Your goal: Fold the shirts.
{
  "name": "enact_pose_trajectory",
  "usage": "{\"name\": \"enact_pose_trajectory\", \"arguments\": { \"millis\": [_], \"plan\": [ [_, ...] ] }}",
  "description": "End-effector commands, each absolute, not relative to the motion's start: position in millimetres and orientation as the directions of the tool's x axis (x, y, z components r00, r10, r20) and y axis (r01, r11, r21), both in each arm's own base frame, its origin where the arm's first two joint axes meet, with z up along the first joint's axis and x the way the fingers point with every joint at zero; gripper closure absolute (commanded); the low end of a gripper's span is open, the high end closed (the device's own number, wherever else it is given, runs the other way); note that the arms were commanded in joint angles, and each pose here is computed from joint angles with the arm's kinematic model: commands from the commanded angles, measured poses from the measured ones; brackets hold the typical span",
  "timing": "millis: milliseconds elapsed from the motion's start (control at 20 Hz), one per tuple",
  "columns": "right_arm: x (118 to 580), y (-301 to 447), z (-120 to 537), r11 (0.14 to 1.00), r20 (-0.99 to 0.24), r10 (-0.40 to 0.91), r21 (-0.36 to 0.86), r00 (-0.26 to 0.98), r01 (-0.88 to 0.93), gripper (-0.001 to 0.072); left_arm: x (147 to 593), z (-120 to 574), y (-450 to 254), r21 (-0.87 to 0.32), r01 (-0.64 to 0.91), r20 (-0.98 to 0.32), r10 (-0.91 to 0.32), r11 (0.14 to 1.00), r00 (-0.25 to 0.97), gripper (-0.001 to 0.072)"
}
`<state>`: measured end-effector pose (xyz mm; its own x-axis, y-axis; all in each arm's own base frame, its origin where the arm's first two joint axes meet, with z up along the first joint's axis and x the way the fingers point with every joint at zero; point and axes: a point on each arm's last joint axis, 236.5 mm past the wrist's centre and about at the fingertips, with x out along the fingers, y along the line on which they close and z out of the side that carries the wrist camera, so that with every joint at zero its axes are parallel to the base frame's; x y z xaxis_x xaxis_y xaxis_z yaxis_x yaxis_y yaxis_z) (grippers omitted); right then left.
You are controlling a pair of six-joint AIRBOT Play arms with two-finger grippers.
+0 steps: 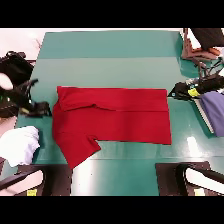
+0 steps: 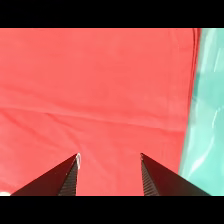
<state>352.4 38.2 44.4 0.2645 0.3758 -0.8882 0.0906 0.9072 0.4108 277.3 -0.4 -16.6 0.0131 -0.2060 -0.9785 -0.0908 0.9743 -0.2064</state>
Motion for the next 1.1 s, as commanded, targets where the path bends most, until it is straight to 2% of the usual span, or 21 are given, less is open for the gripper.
{"name": "enact_pose_trajectory", "arguments": {
  "millis": [0, 100, 250, 350, 400, 550, 700, 750, 800, 850, 950, 1000, 1050],
  "plan": [
    [343, 44, 66, 0.913, -0.874, 0.374, 0.406, 0.310, 0.043, 0.0255, 203, -48, -17, -0.226, -0.134, -0.971, -0.233, 0.965, -0.044, 0.0157],
    [342, 46, 68, 0.909, -0.870, 0.382, 0.414, 0.311, 0.042, 0.0255, 180, -68, -34, -0.276, -0.178, -0.953, -0.293, 0.945, -0.079, 0.0157],
    [340, 46, 67, 0.909, -0.873, 0.384, 0.414, 0.300, 0.041, 0.0255, 175, -82, -67, -0.402, -0.226, -0.904, -0.423, 0.887, -0.055, 0.0157],
    [338, 46, 66, 0.909, -0.875, 0.386, 0.414, 0.292, 0.041, 0.0255, 176, -89, -73, -0.421, -0.249, -0.897, -0.442, 0.872, -0.032, 0.0158],
    [336, 47, 66, 0.909, -0.877, 0.388, 0.415, 0.283, 0.041, 0.0255, 178, -88, -75, -0.432, -0.254, -0.892, -0.452, 0.866, -0.025, 0.0187],
    [309, 37, 50, 0.916, -0.908, 0.373, 0.393, 0.188, 0.078, 0.0255, 188, -77, -85, -0.487, -0.211, -0.868, -0.497, 0.847, 0.009, 0.0690],
    [249, 0, -5, 0.922, -0.949, 0.309, 0.313, 0.055, 0.227, 0.0254, 194, -66, -86, -0.499, -0.178, -0.865, -0.500, 0.848, 0.044, 0.0688],
    [223, -5, -25, 0.904, -0.946, 0.324, 0.309, -0.002, 0.295, 0.0245, 195, -64, -86, -0.499, -0.170, -0.866, -0.497, 0.850, 0.056, 0.0688],
    [196, -4, -46, 0.867, -0.927, 0.370, 0.323, -0.057, 0.378, 0.0167, 196, -62, -86, -0.500, -0.165, -0.866, -0.497, 0.850, 0.062, 0.0688],
    [173, -1, -63, 0.831, -0.905, 0.414, 0.331, -0.099, 0.447, 0.0161, 196, -61, -86, -0.500, -0.162, -0.866, -0.496, 0.851, 0.067, 0.0688],
    [153, 22, -86, 0.743, -0.844, 0.530, 0.418, -0.079, 0.523, 0.0165, 196, -61, -86, -0.499, -0.161, -0.866, -0.495, 0.851, 0.068, 0.0688],
    [155, 31, -92, 0.707, -0.826, 0.561, 0.451, -0.043, 0.545, 0.0204, 196, -61, -86, -0.500, -0.162, -0.866, -0.496, 0.851, 0.068, 0.0688],
    [158, 40, -97, 0.680, -0.814, 0.581, 0.477, -0.012, 0.556, 0.0208, 196, -61, -86, -0.499, -0.162, -0.866, -0.495, 0.851, 0.068, 0.0688]
  ]
}}
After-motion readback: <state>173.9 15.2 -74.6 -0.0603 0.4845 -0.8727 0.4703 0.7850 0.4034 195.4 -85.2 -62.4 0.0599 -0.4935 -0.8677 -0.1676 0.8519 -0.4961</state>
